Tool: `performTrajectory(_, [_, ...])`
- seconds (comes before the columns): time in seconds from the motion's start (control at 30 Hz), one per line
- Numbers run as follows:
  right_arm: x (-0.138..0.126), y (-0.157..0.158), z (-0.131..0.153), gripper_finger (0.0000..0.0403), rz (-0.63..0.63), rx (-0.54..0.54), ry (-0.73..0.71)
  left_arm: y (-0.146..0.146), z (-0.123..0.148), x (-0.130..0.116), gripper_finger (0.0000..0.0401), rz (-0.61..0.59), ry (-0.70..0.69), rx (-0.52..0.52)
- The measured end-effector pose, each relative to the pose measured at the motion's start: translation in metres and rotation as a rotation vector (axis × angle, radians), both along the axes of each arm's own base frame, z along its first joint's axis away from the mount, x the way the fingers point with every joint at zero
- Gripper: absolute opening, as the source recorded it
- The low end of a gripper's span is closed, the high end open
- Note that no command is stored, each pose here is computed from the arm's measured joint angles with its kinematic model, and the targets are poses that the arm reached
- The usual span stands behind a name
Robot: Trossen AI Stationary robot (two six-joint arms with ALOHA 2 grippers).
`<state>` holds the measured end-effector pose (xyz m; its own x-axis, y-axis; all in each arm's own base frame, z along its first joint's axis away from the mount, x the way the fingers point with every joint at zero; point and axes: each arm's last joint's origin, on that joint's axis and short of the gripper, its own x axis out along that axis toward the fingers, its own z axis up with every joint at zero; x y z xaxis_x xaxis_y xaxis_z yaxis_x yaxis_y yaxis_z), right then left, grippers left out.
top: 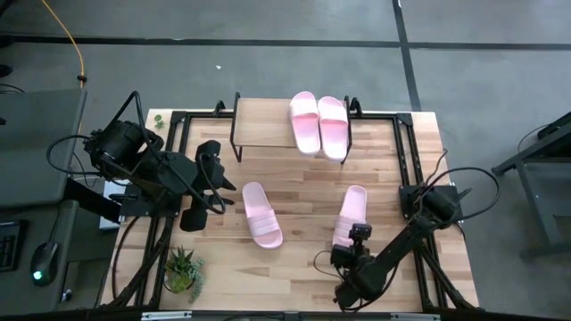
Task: Pick and place slides into the shelf
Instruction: Put the white slide on the shelf
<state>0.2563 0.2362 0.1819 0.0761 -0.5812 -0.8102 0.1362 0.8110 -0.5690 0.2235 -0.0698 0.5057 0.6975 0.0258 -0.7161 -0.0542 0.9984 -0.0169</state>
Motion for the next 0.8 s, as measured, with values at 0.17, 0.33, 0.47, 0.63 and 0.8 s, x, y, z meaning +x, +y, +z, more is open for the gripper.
performTrajectory(0.17, [0.001,0.0011,-0.0001,0.0288,0.005,-0.016,-0.046,0.0,0.0,0.0,0.0126,0.0,0.0,0.0])
performTrajectory(0.33, [0.0008,0.0016,-0.0011,0.0288,0.006,-0.016,-0.057,0.0,0.0,0.0,0.0126,0.0,0.0,0.0])
performTrajectory(0.47, [0.0008,0.0016,-0.0011,0.0288,0.006,-0.016,-0.057,0.0,0.0,0.0,0.0127,0.0,0.0,0.0])
performTrajectory(0.63, [0.0012,0.0014,-0.0009,0.0288,0.012,-0.025,-0.068,0.0,0.0,0.0,0.0127,0.0,0.0,0.0])
performTrajectory(0.8, [-0.0009,-0.0007,-0.0052,0.0288,0.013,-0.038,-0.058,0.0,0.0,0.0,0.0127,0.0,0.0,0.0])
